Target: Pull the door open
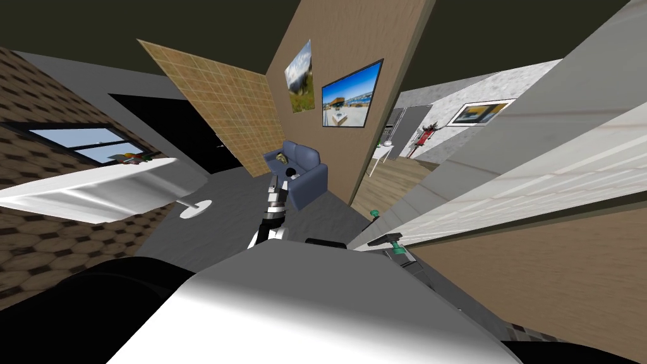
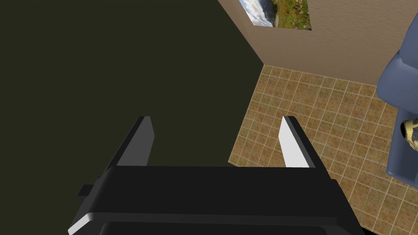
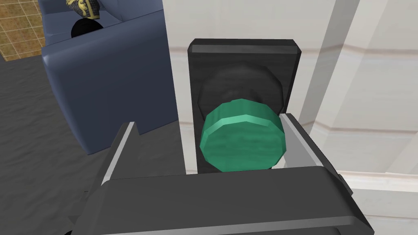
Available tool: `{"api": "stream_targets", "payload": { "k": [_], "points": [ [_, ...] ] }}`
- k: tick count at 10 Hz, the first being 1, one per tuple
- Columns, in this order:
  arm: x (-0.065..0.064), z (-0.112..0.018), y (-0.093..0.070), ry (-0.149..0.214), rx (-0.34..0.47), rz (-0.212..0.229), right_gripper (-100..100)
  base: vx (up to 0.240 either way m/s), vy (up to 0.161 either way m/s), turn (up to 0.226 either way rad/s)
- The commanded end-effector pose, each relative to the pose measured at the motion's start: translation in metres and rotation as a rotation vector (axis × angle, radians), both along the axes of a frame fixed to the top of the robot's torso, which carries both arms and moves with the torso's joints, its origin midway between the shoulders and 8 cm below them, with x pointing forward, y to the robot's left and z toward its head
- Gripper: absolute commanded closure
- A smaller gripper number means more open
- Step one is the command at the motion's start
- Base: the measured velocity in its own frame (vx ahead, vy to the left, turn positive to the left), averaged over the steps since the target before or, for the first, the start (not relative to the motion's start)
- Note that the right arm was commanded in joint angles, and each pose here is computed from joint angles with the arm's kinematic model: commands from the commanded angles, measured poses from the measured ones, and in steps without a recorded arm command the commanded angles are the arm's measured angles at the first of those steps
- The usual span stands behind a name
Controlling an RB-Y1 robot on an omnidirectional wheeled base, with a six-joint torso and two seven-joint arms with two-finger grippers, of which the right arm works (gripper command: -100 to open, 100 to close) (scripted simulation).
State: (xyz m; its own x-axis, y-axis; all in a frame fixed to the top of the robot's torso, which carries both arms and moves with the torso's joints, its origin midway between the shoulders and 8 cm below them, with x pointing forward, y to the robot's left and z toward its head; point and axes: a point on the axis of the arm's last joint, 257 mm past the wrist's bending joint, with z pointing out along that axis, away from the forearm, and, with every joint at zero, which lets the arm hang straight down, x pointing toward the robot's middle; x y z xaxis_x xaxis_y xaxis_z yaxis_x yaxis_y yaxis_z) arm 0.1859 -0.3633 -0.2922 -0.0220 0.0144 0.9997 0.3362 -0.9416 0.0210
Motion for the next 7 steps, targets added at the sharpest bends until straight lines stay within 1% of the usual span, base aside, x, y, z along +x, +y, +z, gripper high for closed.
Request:
{"api": "stream_targets", "payload": {
  "k": [1,4,7],
  "points": [
    [-0.0107,-0.0047,0.0063,0.021,0.012,0.009,100,-0.035,-0.008,0.007],
    [-0.0107,-0.0047,0.0063,0.021,0.012,0.009,100,-0.012,-0.003,0.004],
    [-0.0107,-0.0047,0.0063,0.021,0.012,0.009,100,0.015,0.006,-0.013]
  ]
}}
